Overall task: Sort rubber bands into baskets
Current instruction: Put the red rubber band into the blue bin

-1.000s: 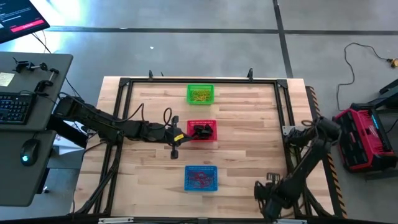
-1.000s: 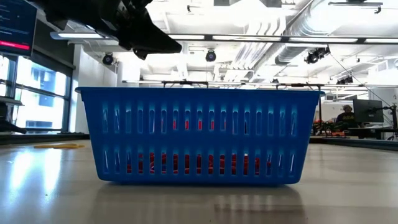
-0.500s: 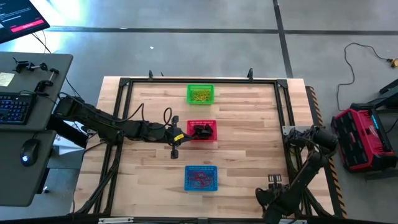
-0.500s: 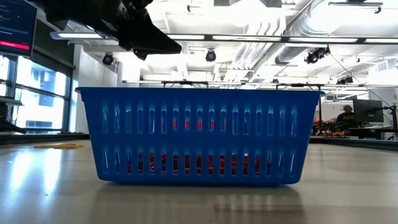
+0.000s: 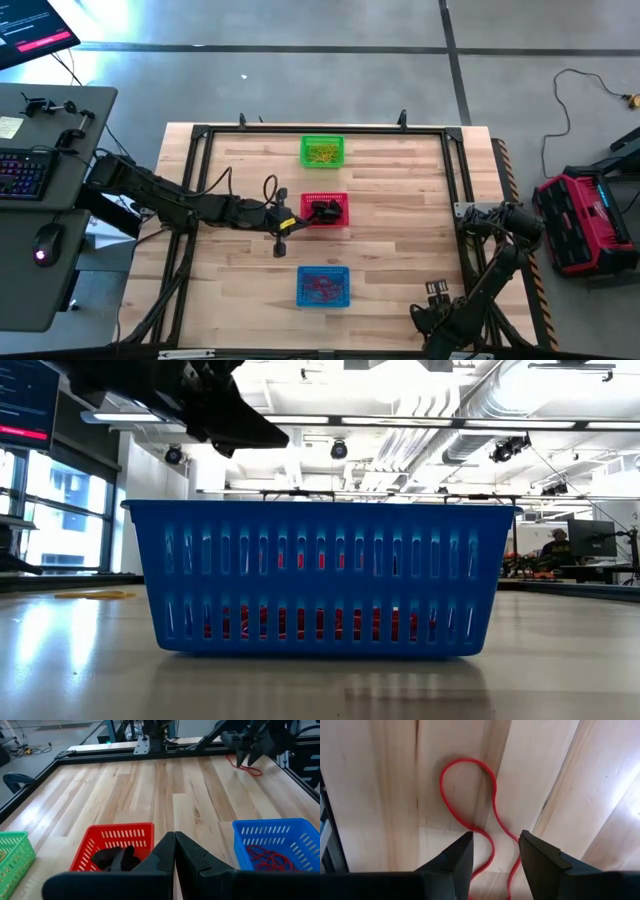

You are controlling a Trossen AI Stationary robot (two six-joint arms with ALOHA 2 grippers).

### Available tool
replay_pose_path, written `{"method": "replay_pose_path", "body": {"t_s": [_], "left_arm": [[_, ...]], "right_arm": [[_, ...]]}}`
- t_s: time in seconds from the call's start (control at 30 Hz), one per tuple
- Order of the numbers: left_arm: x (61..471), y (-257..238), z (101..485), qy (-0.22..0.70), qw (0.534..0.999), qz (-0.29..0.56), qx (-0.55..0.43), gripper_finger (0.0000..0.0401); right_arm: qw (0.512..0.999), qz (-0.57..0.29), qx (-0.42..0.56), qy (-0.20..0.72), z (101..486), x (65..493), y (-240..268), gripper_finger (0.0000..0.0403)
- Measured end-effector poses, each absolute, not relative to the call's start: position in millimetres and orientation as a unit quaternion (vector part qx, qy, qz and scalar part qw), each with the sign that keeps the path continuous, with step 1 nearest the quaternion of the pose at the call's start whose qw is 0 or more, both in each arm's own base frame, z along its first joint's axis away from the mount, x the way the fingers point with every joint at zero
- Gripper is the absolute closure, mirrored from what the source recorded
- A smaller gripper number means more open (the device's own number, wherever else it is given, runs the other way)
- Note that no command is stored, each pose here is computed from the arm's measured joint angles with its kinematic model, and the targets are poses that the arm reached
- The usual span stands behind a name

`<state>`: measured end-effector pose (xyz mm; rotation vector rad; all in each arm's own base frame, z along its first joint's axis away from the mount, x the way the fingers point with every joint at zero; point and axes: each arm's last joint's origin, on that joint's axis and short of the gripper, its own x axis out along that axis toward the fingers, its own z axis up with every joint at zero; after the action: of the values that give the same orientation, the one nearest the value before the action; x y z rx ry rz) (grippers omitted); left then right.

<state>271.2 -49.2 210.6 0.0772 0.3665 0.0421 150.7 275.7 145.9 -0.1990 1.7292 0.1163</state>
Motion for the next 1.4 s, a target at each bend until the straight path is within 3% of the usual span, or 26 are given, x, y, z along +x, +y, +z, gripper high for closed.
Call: {"method": "replay_pose_path", "body": {"t_s": [0.37,0.67,0.77,1.4], "left_arm": [[270.6,-51.2,210.0,0.185,0.982,0.017,0.040,0.0400],[268.4,-50.7,210.0,0.195,0.980,0.016,0.047,0.0400],[266.6,-50.3,212.3,0.194,0.980,0.017,0.044,0.0400],[263.9,-49.7,217.5,0.186,0.982,0.020,0.033,0.0400]], "right_arm": [[0.640,0.070,-0.069,0.762,137.8,154.4,271.4,0.0274],[0.619,0.071,-0.036,0.781,136.9,171.6,260.2,0.0383],[0.624,0.071,-0.032,0.778,139.5,173.1,258.7,0.0394],[0.823,-0.038,-0.037,0.566,216.9,212.1,210.5,0.0403]]}}
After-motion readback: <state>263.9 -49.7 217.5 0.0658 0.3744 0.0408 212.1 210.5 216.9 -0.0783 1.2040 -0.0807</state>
